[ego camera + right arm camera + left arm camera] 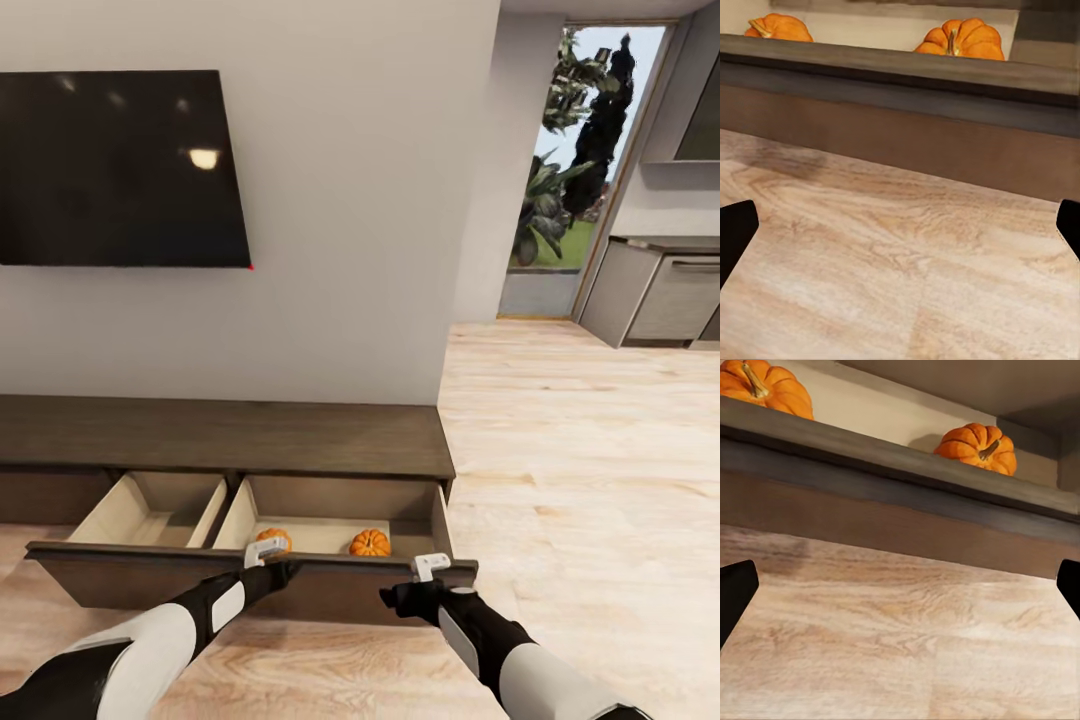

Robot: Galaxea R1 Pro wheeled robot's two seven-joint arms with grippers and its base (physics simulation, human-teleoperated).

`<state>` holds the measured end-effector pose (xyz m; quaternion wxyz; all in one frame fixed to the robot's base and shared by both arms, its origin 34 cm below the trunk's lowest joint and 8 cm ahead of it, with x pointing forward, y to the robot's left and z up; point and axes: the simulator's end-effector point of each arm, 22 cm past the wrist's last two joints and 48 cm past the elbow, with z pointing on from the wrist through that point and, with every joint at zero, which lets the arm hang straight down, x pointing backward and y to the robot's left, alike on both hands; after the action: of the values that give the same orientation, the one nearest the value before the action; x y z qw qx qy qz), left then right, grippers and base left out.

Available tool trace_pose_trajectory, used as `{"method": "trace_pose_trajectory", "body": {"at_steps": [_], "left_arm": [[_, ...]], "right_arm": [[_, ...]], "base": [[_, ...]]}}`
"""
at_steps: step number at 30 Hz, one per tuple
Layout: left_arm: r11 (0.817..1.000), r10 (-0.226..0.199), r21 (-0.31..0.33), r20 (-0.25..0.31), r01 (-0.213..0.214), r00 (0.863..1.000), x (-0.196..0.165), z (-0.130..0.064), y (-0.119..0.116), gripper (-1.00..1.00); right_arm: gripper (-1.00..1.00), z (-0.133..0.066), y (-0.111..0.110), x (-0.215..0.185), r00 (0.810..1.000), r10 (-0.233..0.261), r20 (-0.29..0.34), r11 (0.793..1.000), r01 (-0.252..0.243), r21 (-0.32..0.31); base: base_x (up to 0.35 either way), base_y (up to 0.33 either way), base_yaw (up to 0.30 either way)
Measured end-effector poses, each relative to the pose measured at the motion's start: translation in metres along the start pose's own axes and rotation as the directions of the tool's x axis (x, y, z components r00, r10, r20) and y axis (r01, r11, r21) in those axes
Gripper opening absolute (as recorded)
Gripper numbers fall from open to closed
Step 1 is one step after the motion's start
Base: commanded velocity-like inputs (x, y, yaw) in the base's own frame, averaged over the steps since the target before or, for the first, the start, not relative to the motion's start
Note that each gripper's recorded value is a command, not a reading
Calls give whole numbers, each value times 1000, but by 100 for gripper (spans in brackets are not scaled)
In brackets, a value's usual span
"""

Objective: Place each of the two pumpkins and all three candles from the living room inside a cabinet in the living room (use any cabinet), then make sure every cabinet is closed, and position the cauldron so it is next to a table in the living room.

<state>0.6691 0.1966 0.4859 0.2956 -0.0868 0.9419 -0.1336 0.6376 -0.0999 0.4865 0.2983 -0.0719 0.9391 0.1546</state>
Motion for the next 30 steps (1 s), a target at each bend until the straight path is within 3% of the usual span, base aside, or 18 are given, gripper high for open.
{"method": "trace_pose_trajectory", "body": {"at_steps": [7,13,19,30], "left_arm": [[1000,29,0,63,-29,998,1,10,5,100],[997,75,-3,52,-74,996,17,19,8,100],[994,109,13,43,-109,993,33,29,-3,100],[988,151,-47,24,-149,988,60,46,15,100]], "right_arm": [[100,9,-2,11,997,-7,74,1000,7,1],[100,17,-5,22,996,-7,91,1000,7,2],[100,25,-7,29,994,-9,109,1000,9,2],[100,40,-14,47,991,-11,130,1000,11,7]], "base": [[0,0,0],[0,0,0],[0,0,0],[0,0,0]]}}
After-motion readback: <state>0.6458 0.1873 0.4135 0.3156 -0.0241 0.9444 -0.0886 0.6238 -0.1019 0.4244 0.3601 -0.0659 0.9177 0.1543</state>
